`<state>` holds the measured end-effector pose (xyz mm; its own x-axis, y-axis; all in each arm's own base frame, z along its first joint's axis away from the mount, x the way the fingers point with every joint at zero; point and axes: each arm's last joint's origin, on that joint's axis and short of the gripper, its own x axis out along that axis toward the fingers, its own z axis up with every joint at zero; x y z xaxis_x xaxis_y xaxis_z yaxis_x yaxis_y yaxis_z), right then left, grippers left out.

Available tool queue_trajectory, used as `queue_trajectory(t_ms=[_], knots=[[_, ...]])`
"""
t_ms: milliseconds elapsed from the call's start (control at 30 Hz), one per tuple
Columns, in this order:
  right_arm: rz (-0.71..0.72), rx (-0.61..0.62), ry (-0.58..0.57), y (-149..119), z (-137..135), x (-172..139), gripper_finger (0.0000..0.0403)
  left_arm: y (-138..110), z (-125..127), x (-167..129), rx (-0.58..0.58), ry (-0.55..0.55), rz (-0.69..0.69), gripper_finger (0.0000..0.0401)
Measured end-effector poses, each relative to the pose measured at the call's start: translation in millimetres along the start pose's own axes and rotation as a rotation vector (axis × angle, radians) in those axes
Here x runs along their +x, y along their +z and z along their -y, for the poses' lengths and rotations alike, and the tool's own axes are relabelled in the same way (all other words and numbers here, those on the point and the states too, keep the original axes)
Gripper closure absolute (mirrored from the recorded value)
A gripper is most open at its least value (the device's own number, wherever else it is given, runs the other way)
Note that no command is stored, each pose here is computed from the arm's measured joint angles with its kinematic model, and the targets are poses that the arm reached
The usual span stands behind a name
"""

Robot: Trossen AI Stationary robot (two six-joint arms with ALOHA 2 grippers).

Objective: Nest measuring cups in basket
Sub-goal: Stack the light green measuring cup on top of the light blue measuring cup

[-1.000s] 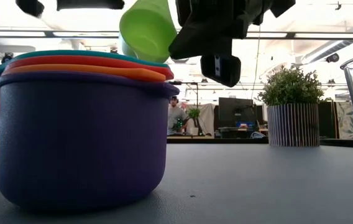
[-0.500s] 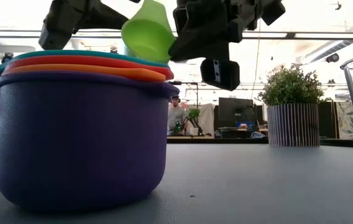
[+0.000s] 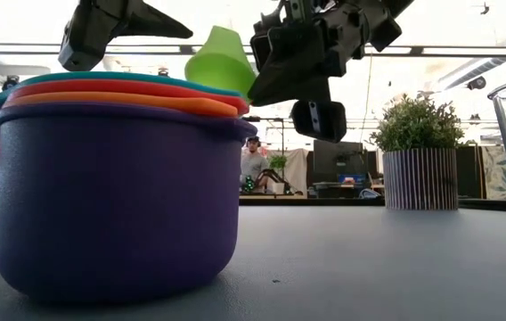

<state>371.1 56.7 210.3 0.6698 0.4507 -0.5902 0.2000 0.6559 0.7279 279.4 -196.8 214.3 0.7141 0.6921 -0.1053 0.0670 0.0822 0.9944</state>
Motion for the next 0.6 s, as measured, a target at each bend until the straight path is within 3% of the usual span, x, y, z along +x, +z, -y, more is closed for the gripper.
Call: queue_trajectory(t_ms=[600], knots=[[-0.092, 0.108, 0.093, 4.4, 3.3, -3.8, 0.0394, 0.1, 2.1, 9.1, 0.033, -0.055, 0.028, 0.0217]])
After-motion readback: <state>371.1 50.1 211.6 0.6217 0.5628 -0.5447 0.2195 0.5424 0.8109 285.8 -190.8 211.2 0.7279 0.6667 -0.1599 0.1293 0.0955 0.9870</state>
